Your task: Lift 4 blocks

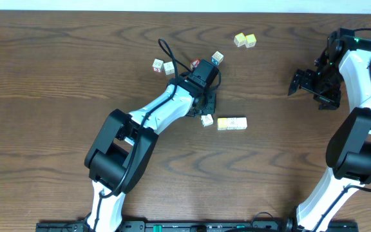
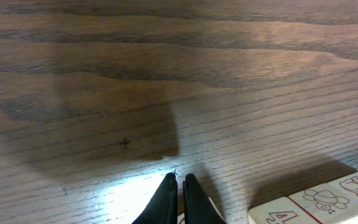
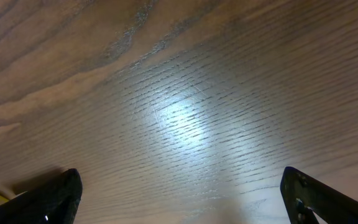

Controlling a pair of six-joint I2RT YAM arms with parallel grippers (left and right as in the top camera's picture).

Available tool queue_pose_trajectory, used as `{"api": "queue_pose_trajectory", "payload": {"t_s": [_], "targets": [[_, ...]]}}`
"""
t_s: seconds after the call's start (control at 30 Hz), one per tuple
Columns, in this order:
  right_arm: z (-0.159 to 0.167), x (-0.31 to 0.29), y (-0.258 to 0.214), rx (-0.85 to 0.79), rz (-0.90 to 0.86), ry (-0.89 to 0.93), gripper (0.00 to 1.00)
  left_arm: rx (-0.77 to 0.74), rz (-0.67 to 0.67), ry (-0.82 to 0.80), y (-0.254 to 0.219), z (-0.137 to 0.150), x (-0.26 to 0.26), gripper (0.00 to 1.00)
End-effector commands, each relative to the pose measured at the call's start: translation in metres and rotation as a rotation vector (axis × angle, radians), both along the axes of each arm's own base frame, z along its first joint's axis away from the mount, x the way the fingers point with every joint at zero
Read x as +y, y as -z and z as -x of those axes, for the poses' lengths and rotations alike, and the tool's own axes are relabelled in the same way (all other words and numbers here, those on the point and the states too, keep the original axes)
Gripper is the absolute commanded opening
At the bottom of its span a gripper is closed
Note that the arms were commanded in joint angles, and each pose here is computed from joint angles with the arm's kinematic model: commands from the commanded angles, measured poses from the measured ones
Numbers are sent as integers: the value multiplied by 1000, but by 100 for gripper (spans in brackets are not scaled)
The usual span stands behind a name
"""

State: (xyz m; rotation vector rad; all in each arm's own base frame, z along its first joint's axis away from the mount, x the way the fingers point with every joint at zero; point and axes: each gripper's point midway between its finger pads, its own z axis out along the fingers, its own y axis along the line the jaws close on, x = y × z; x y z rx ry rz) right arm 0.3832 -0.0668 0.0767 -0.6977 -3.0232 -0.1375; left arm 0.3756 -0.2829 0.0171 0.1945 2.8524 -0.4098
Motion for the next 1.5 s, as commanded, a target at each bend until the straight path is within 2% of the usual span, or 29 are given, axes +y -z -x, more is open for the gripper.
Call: {"api": "queue_pose_trajectory", "payload": {"t_s": [0.0,0.1,0.6,0.87,1.17,1.27,1.47], "targets": [[-3,-1,-3,-12,5,-4,99,2,30,24,-4,1,-9,7],[-3,-1,-3,-12,5,-4,99,21,65,71,-5,7,-17,7],[-3,-1,-3,-12,5,-4,99,66,38,72,-1,17,-11,7],[-3,-1,-3,-12,5,-4,99,107,100,99,-4,26,-21,7],[-3,-1,-3,-12,5,-4,99,102,100,101,-5,26,-22,7],[-3,-1,-3,-12,5,-4,99,75,87,72,-13,17,-11,7],[-3,-1,-3,-12,5,-4,99,45,26,-69,-44,-1,42,7]]}}
